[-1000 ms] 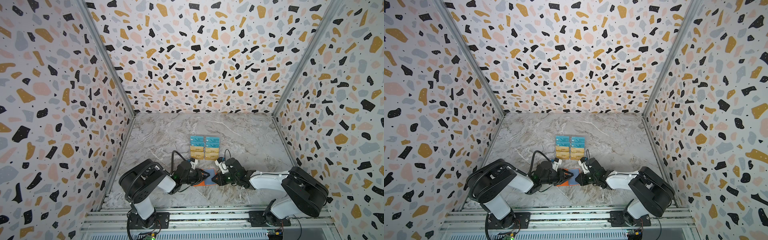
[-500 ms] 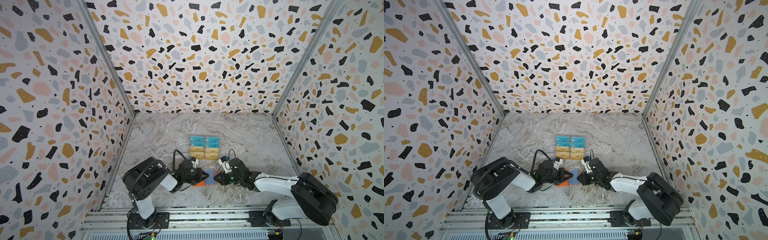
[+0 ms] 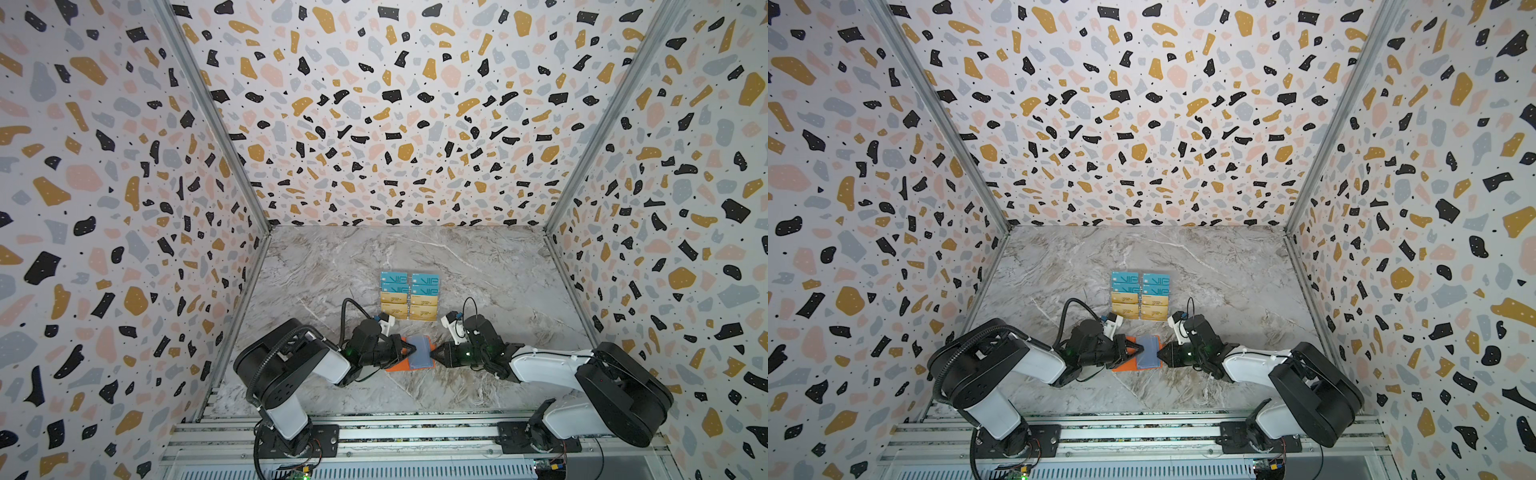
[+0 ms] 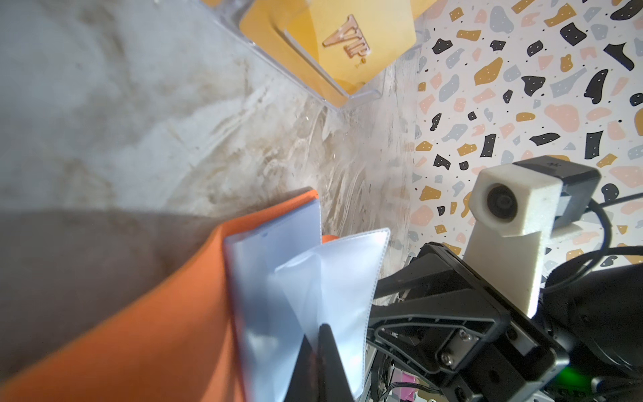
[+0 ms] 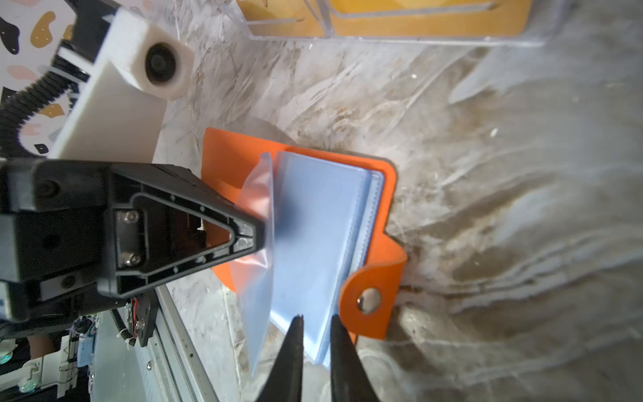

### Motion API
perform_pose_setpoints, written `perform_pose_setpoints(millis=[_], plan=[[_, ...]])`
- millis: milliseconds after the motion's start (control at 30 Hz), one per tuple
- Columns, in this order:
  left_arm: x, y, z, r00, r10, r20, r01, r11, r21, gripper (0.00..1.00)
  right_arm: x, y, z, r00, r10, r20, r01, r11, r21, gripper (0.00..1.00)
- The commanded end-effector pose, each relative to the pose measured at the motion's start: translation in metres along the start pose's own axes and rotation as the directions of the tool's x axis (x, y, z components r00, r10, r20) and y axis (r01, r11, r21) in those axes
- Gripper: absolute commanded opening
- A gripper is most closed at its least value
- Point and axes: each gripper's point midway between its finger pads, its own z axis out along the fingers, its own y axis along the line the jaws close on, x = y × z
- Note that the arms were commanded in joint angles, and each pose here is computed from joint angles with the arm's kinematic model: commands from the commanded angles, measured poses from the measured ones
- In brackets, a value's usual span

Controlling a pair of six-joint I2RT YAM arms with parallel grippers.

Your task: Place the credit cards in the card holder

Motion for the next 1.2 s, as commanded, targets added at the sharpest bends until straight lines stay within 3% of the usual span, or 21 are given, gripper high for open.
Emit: perform_pose_setpoints(millis=[0,300,367,567,733,1000,1167], plan=[[0.003,-0.007,-0.004,0.999,0.039,-0.01,-0.039,0.999,0.034,0.0,-0.008,0.019,0.004,0.998,-0.07,0.006,0.07,0.996,-0.059,0.18],[0.007,-0.007,-0.002,0.999,0.04,-0.033,-0.038,0.998,0.05,0.01,-0.005,0.035,0.014,0.993,-0.118,-0.01,0.115,0.985,-0.131,0.17],[0.008,-0.007,-0.002,0.998,0.039,-0.039,-0.037,0.998,0.052,0.08,-0.006,0.038,0.016,0.992,-0.129,-0.012,0.126,0.982,-0.142,0.18],[0.007,-0.005,-0.006,0.999,0.04,-0.034,-0.039,0.999,0.022,0.44,-0.005,0.036,0.021,0.992,-0.127,-0.024,0.122,0.982,-0.146,0.18],[0.006,-0.008,-0.01,0.998,0.057,-0.041,-0.058,0.998,-0.018,0.57,-0.005,0.036,0.023,0.991,-0.132,-0.026,0.127,0.981,-0.149,0.18],[-0.01,0.002,-0.036,0.987,0.159,-0.014,-0.158,0.959,-0.235,0.59,-0.008,0.04,0.024,0.989,-0.146,-0.022,0.14,0.977,-0.162,0.18],[-0.02,0.004,-0.054,0.988,0.148,0.05,-0.128,0.952,-0.279,0.5,-0.009,0.052,0.03,0.983,-0.183,-0.029,0.174,0.967,-0.188,0.18]])
